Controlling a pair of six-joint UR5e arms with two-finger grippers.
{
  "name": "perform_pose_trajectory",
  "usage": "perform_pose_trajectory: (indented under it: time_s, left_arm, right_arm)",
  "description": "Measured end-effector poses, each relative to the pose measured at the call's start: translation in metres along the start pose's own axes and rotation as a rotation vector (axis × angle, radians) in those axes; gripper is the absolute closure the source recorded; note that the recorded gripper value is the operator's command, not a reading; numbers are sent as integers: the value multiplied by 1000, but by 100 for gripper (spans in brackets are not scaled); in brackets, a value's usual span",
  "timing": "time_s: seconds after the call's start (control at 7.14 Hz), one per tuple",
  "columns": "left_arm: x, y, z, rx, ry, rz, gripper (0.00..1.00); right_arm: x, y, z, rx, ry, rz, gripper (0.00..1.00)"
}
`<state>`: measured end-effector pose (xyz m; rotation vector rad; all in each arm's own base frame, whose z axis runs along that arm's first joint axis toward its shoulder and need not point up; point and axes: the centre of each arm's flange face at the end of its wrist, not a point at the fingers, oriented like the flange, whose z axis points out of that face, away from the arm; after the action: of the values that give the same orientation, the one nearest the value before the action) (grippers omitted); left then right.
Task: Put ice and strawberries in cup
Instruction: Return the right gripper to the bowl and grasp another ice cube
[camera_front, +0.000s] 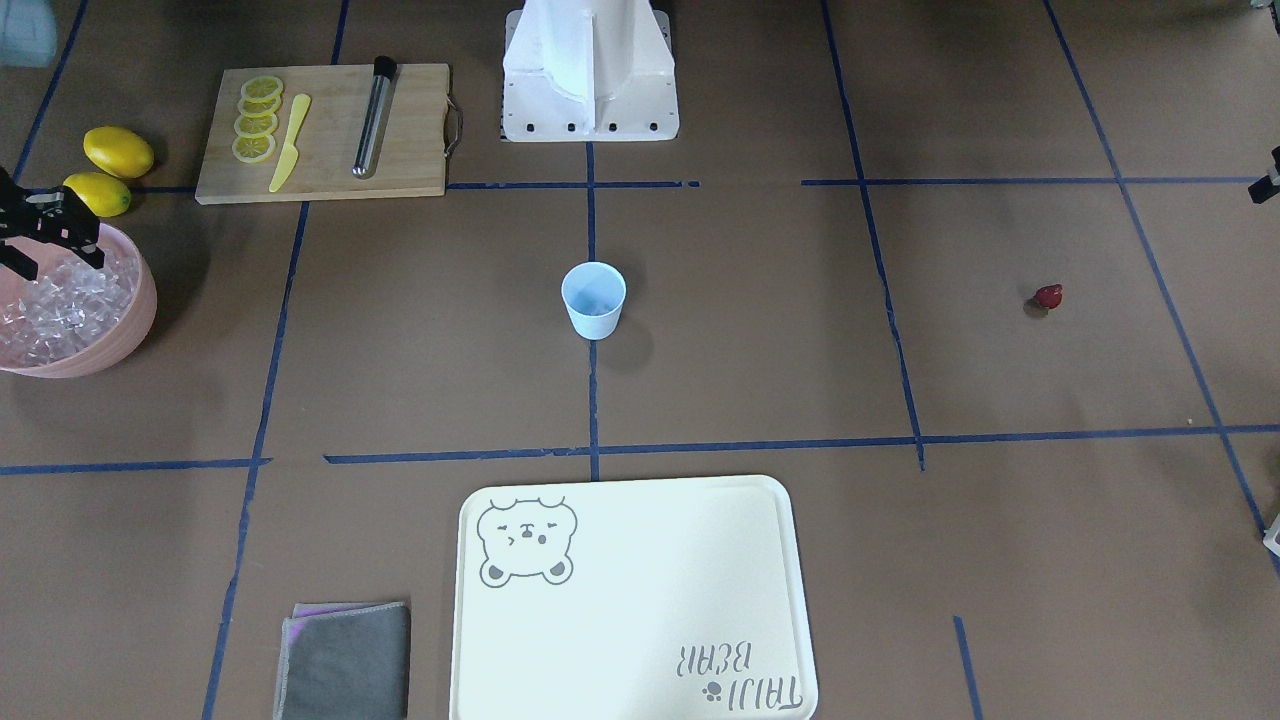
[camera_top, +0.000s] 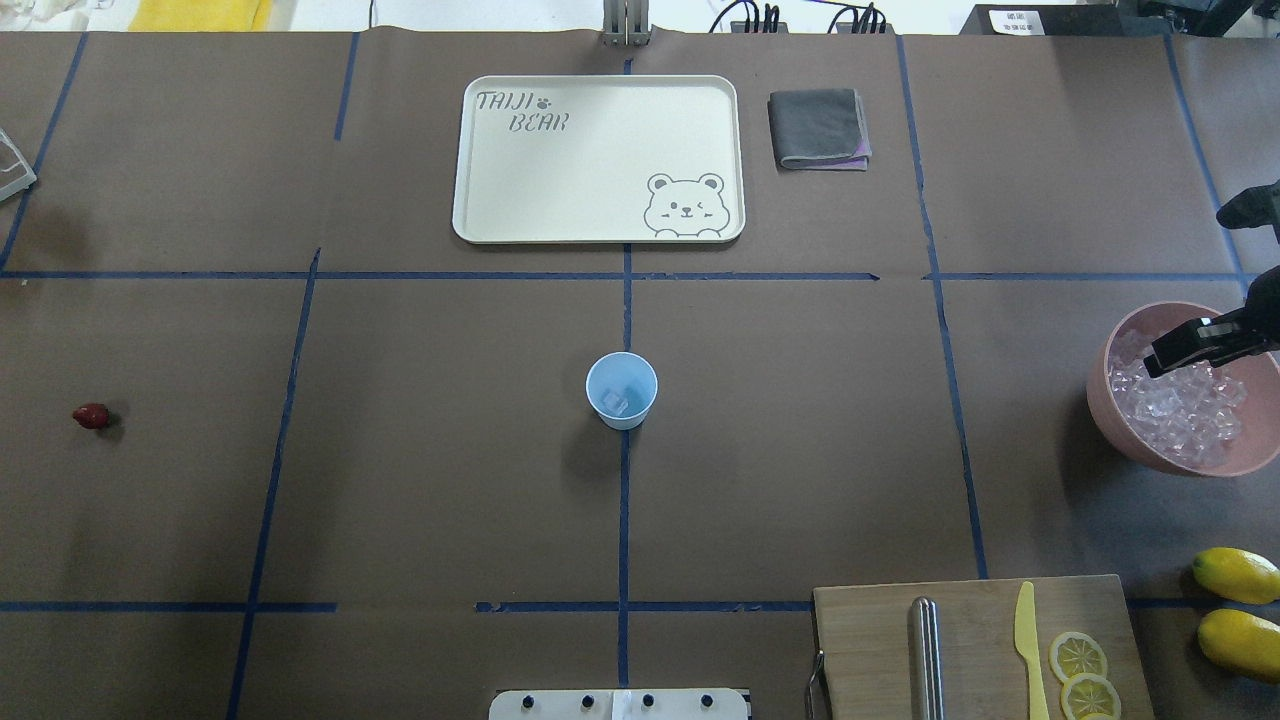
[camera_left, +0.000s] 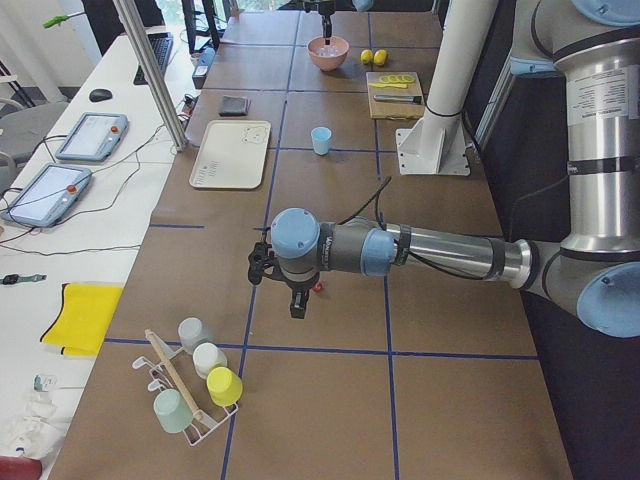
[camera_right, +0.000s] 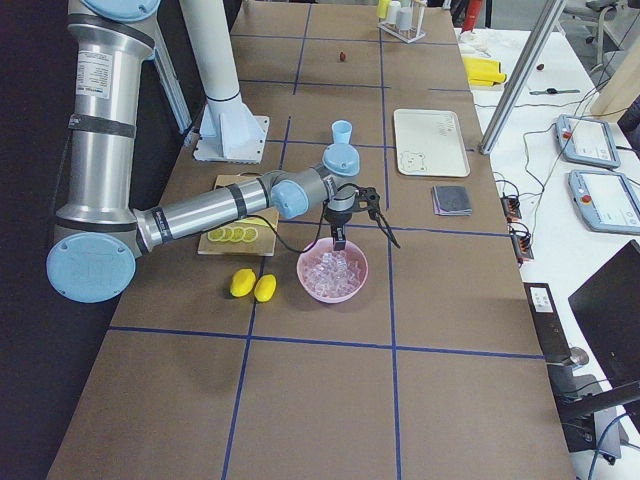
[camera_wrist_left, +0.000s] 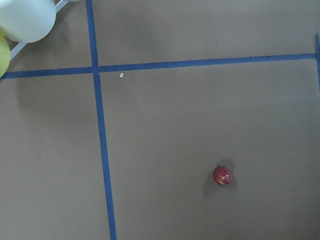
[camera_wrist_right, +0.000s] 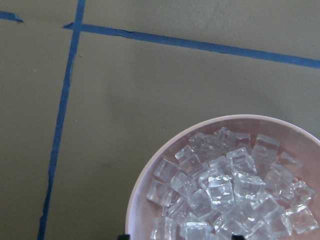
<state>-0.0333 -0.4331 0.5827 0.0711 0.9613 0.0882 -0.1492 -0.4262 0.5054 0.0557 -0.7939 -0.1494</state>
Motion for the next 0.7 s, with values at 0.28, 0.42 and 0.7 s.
perform_pose_trajectory:
  time_s: [0.28, 0.42, 0.7]
  left_arm:
    - [-1, 3, 1, -2, 1, -2, 0]
    - [0, 4, 0, -1, 0, -1, 0]
    - [0, 4, 0, -1, 0, -1, 0]
  right_arm:
    - [11, -2, 15, -29, 5, 38, 23]
    - [15, -4, 21, -40, 7, 55, 23]
    - [15, -3, 31, -68, -4, 63, 23]
